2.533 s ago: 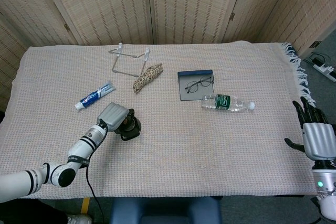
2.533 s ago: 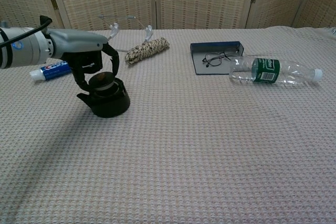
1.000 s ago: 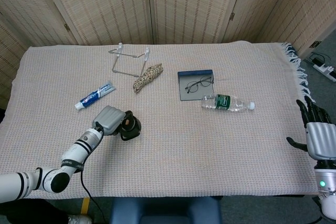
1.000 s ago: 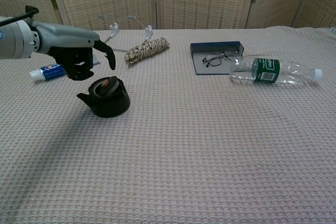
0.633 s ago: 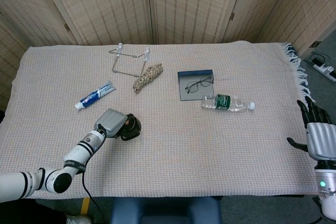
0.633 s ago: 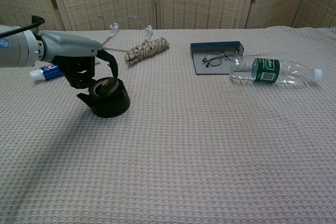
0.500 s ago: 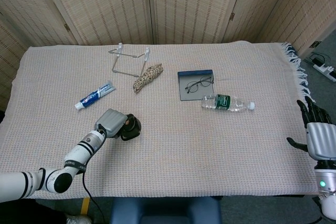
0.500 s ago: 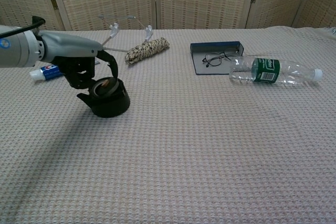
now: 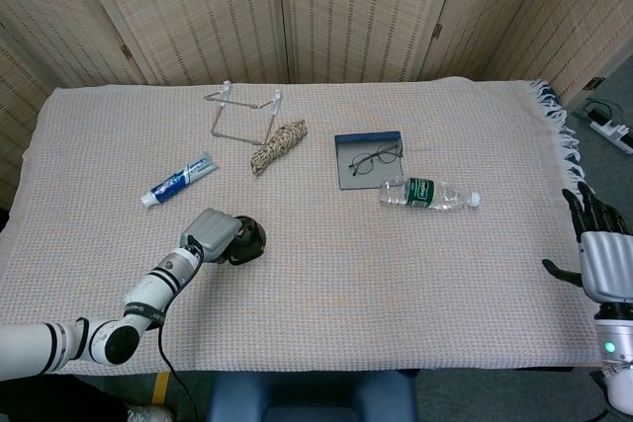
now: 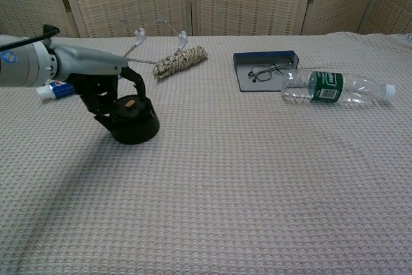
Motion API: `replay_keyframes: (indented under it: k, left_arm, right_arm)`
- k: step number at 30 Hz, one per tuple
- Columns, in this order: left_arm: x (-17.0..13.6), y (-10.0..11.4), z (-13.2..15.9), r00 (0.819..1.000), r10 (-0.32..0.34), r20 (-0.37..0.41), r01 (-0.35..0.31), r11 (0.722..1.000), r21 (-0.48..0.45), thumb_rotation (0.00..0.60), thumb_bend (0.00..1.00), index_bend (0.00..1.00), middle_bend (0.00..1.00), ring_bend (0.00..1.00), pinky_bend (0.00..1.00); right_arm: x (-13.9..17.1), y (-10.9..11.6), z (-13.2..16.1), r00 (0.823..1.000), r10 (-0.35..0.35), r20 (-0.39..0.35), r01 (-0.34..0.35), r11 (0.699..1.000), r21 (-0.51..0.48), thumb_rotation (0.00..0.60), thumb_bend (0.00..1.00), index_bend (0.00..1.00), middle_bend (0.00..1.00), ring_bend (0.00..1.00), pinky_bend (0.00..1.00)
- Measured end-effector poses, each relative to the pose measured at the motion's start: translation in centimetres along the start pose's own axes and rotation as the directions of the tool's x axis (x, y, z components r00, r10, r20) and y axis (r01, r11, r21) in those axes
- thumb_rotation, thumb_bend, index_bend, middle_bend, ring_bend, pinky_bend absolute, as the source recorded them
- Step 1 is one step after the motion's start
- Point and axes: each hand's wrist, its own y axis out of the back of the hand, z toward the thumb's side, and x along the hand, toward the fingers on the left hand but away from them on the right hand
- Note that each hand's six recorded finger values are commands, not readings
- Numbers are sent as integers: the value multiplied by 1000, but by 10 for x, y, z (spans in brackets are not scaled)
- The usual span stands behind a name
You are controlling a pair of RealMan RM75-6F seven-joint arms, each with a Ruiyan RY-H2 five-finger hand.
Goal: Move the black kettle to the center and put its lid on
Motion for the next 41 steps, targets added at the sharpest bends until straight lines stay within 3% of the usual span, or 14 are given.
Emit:
replay_keyframes:
  k: [3,6,9,12,15,19,25,31,37,41]
  left_arm:
    - [-4,6,-4,1000,21,-10,-22,1000,-15,592,768,255,824,867,891]
    - [-14,14,-12,997,71,-34,-73,996,-50,592,620,217,666,725,852]
    - [-31,21,-29,989,120,-82,-128,986,-103,596,507,190,512,576,714]
    - [-51,24,-50,977,162,-138,-182,972,-151,600,423,160,386,432,529]
    - [-70,23,-71,958,207,-196,-243,954,-178,600,362,134,301,328,386]
    - [-98,17,-100,917,283,-282,-339,925,-171,600,348,128,211,233,255]
    - [-145,-2,-133,841,388,-377,-460,880,-119,600,346,127,153,179,179]
    - [-187,-32,-156,774,451,-444,-520,853,-40,600,346,126,146,170,161]
    - [-219,-62,-165,738,454,-499,-530,848,-11,600,346,126,146,169,145]
    - [-230,-77,-159,739,445,-505,-524,852,-16,600,346,126,146,169,136]
  right_arm:
    - [1,1,-1,1000,1,2,-1,1000,-6,600,68,0,5,110,138]
    - [1,2,-3,1000,4,1,-4,1000,-18,600,68,0,5,110,137]
    - [2,4,-4,1000,20,-11,-20,1000,-24,600,68,0,3,94,121]
    - [4,3,-6,997,64,-37,-65,998,-23,600,68,0,0,13,19]
    - [7,1,-8,991,119,-68,-121,992,-21,600,68,0,0,0,0]
    - [11,0,-8,981,158,-108,-163,986,-41,600,69,0,0,0,0]
    - [18,3,-9,985,126,-118,-135,988,-76,600,68,0,0,0,0]
    - [31,2,-11,995,60,-81,-66,994,-84,600,68,0,0,0,0]
    - [47,-9,-18,997,73,-28,-76,993,-92,600,68,0,0,0,0]
    - [51,-11,-18,997,77,-19,-79,992,-99,600,68,0,0,0,0]
